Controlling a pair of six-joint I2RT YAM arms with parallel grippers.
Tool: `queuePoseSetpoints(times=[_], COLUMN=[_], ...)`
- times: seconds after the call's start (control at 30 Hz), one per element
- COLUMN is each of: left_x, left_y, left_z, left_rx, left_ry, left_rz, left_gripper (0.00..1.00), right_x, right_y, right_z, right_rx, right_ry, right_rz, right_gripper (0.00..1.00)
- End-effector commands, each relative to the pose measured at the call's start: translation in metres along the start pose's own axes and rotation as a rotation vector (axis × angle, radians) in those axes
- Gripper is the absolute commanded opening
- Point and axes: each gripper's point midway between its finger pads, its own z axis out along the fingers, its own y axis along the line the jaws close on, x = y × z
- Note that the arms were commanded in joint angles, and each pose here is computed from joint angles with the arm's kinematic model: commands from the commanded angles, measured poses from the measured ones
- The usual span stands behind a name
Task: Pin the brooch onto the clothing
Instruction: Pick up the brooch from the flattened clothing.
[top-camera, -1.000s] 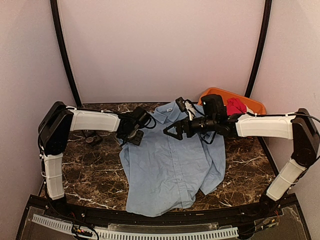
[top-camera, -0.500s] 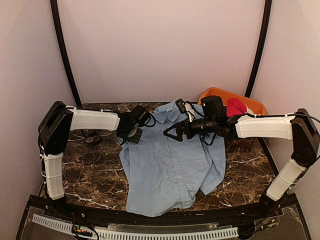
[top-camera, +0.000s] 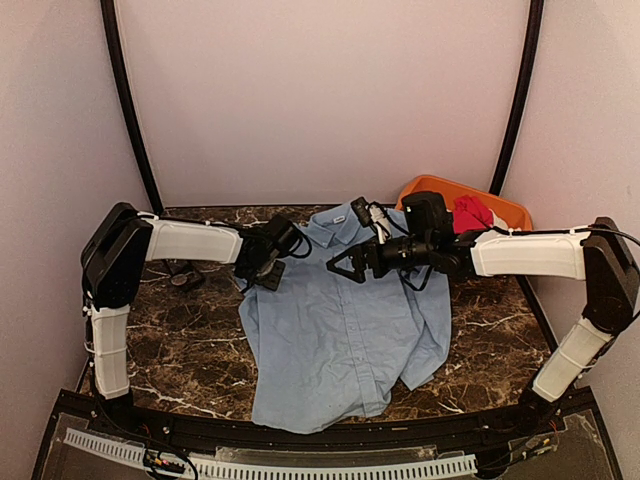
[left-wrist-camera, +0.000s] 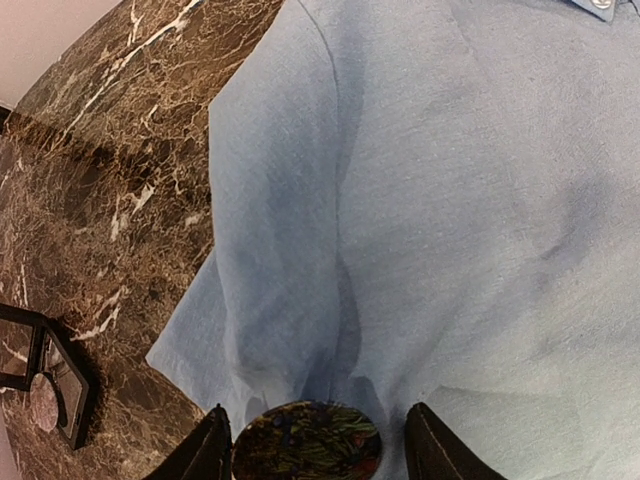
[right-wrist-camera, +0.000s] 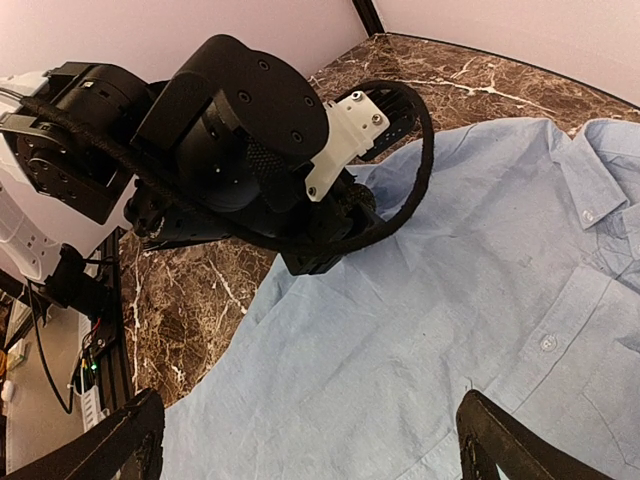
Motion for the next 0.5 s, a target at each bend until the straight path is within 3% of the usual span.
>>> queuePoseSetpoints(times=[0.0, 0.47], left_x=[0.0032, 0.0015], left_y=[-0.0004, 0.0053], left_z=[0.0031, 0.0041], left_rx=[0.001, -0.009], left_ry=[0.017, 0.023], left_rz=[0.003, -0.006], left_gripper=[0.59, 0.44], right_x=[0.0004, 0.0008], right_y=[0.0076, 0.0091], right_z=[0.0029, 0.0023], right_rx=[-0.024, -0.027], right_ry=[-0.005, -0.002], right_rz=[-0.003, -0.003], right_gripper=[0.99, 0.99])
